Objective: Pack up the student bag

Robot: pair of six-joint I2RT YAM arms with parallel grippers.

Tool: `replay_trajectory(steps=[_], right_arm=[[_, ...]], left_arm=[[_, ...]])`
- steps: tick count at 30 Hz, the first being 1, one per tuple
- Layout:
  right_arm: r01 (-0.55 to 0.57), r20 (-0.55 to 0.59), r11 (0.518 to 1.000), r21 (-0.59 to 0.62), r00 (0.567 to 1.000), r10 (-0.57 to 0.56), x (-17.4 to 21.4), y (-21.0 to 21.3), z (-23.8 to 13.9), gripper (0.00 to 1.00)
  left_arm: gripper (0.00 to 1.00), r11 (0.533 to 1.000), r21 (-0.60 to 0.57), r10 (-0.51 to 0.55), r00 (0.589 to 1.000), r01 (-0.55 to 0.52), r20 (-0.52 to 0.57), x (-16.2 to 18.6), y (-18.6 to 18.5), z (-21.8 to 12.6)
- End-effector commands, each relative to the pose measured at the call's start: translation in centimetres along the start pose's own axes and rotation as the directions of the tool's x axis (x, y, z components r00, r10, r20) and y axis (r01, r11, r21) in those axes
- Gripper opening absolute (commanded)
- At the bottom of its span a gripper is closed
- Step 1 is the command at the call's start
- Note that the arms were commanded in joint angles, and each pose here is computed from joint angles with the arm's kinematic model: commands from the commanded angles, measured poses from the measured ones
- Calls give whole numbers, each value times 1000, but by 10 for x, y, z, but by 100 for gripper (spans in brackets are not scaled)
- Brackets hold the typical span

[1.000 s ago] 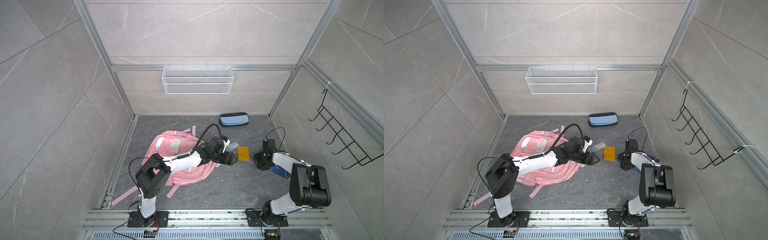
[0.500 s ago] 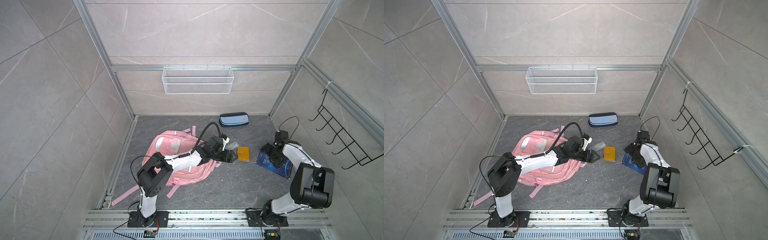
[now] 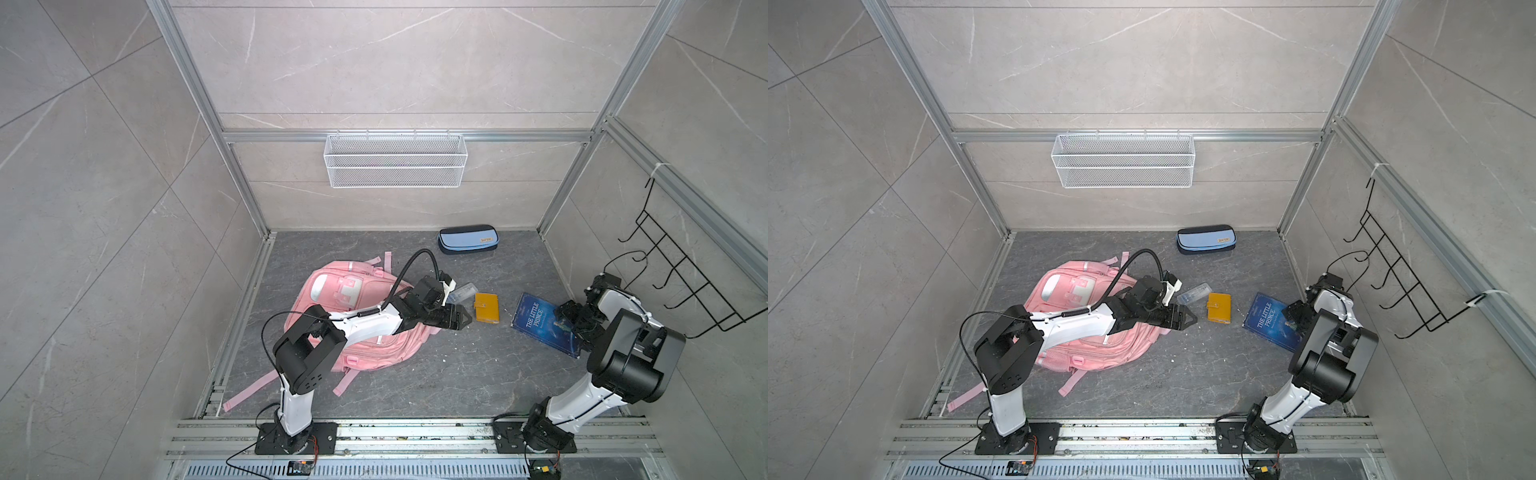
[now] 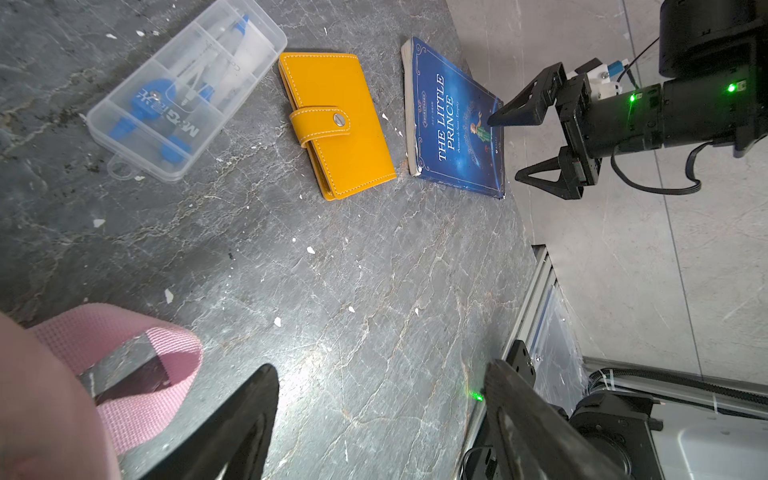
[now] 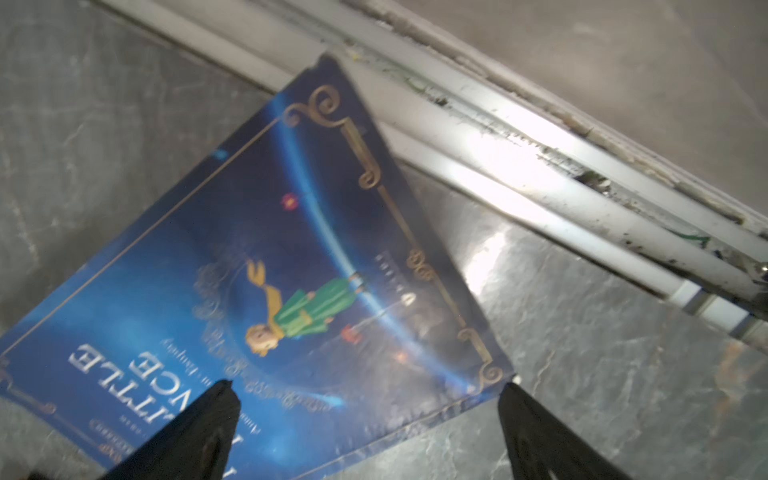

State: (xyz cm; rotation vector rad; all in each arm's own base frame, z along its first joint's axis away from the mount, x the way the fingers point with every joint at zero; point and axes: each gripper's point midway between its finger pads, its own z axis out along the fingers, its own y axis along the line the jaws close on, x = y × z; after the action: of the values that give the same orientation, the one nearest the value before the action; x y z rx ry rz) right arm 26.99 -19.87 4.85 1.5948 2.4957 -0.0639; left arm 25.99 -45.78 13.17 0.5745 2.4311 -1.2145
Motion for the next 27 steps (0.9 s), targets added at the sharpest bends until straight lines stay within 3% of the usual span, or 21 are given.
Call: replay_trajectory(steps=[1,7,17,23,27], right_arm=[[14,7,1000,-6,1000,-14,-11,-4,1,100],[43,-8,997,-62,999,-43,-19,0,14,100],[83,-24,980,-182,996,-89,-26,22,25,100],[82,-54,972,-221,994,-96,-11,27,24,99],[144,-70,968,-205,984,-161,10,33,24,99]], left_arm=[[83,993,106,54,998,-58,39,-24,-41,-15],[87,981,179,64,998,-67,22,-31,-61,-10],[87,982,174,73,996,-79,42,-44,-68,-13],[85,983,164,71,996,-79,55,-50,-68,-12],[85,981,176,72,996,-81,58,-55,-69,-8]])
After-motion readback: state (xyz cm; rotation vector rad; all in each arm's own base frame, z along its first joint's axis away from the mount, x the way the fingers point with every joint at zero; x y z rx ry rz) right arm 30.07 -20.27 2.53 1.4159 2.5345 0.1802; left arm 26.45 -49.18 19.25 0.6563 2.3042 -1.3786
